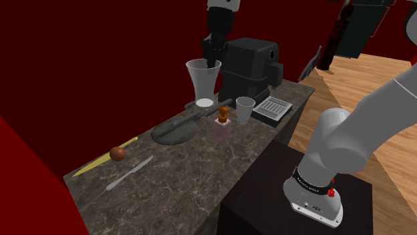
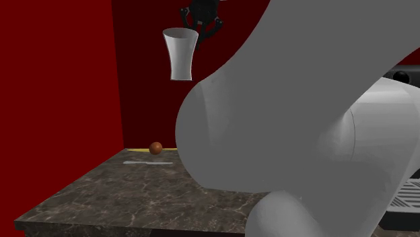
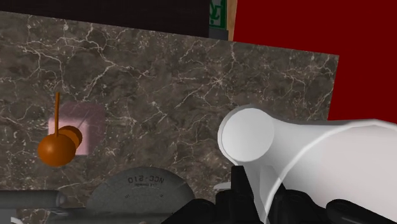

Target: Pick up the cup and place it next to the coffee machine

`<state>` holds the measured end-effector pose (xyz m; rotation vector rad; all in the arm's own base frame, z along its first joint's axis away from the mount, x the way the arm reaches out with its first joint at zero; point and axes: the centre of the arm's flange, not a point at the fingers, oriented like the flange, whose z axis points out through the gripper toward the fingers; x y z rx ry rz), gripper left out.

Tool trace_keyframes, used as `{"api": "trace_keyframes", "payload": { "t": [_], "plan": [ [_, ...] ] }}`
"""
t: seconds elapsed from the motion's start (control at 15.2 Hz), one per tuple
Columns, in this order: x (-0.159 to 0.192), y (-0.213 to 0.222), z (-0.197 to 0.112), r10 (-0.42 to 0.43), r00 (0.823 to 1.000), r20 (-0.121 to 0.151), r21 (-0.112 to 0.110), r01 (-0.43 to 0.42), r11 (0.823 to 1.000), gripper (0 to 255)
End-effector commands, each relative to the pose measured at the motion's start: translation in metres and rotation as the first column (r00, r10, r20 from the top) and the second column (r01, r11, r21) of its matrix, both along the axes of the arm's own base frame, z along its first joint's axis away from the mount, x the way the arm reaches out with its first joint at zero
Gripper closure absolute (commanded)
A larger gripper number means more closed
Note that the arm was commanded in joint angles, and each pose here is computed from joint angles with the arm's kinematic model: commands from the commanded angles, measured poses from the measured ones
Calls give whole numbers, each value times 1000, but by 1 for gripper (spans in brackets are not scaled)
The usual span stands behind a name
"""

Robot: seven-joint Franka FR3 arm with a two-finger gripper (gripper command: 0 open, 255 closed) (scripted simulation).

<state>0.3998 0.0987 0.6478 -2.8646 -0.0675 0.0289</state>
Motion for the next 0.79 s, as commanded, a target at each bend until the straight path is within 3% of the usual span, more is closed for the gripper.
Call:
{"api": "trace_keyframes", "payload": {
  "t": [0.0, 0.73],
  "plan": [
    [-1, 1, 11, 0, 1000, 0, 0, 0, 1000, 255],
    [-1, 1, 69, 0, 1000, 0, 0, 0, 1000, 255]
  ]
}}
